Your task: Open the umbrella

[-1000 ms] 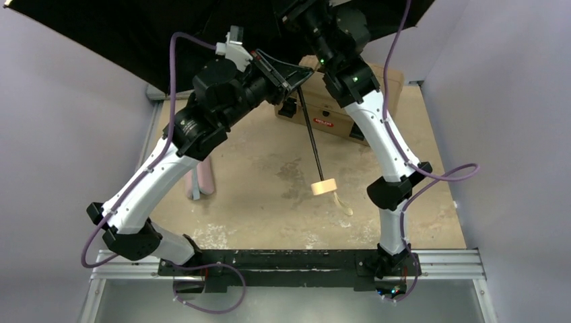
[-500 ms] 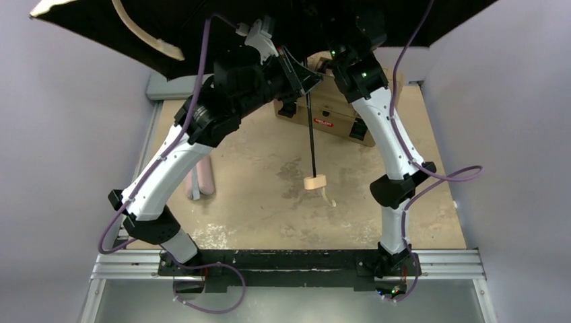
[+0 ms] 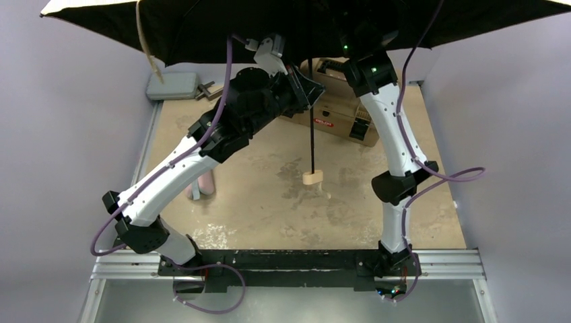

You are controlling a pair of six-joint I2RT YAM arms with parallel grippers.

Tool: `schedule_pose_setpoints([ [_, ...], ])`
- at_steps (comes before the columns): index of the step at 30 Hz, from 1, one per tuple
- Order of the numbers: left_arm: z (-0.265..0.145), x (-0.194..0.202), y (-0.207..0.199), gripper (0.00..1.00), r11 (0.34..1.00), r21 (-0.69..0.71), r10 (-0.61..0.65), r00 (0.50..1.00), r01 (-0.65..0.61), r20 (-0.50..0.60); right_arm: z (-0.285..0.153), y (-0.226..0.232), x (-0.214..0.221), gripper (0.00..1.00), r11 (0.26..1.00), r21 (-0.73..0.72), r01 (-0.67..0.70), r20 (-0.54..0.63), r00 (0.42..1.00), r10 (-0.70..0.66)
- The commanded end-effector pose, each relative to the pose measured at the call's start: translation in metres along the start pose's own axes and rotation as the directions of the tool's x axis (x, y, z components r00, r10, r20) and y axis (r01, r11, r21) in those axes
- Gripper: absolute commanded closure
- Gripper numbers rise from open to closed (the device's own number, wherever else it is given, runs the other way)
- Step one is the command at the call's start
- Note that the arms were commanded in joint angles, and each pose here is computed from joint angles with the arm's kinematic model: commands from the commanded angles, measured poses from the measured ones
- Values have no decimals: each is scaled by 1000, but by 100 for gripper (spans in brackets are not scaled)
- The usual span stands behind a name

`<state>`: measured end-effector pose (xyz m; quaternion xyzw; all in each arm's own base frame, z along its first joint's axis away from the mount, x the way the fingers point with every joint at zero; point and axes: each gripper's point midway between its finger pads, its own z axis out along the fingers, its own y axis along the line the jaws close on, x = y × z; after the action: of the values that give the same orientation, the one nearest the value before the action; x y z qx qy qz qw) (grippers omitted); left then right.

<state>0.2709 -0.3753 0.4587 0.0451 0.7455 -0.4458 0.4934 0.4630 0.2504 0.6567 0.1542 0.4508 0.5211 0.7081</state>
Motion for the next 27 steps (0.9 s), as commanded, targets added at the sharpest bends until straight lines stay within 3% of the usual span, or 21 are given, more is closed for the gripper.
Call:
schedule_pose_setpoints([
  [1, -187, 279, 40, 100, 993, -40, -14, 221, -112, -975, -10, -18, -193, 100, 996, -69, -63, 634, 768, 93],
  [3, -185, 274, 43, 100, 989, -40, -5, 237, -141, -971, -11, -13, -193, 100, 995, -79, -57, 621, 778, 94],
  [6, -165, 250, 37, 100, 983, -45, 16, 328, -178, -945, -15, 2, -188, 100, 991, -119, -60, 569, 814, 118],
  [11, -115, 180, 27, 100, 972, -80, 54, 540, -222, -840, -34, 34, -167, 100, 976, -202, -83, 453, 875, 168],
  [13, -97, 156, 29, 100, 973, -101, 47, 604, -209, -796, -41, 36, -159, 100, 974, -205, -100, 419, 890, 179],
  [18, -69, 117, 26, 100, 984, -83, 54, 714, -156, -698, -53, 63, -162, 100, 964, -257, -73, 378, 910, 170],
  [23, -50, 93, 28, 99, 978, -45, 142, 799, -206, -584, -54, 82, -160, 100, 945, -327, -27, 346, 927, 146],
  [25, -42, 87, 29, 81, 974, -33, 169, 819, -224, -548, -53, 87, -161, 100, 934, -356, -16, 338, 930, 145],
  [27, -35, 81, 30, 57, 971, -34, 184, 832, -236, -524, -52, 94, -160, 100, 925, -379, 6, 334, 933, 131],
])
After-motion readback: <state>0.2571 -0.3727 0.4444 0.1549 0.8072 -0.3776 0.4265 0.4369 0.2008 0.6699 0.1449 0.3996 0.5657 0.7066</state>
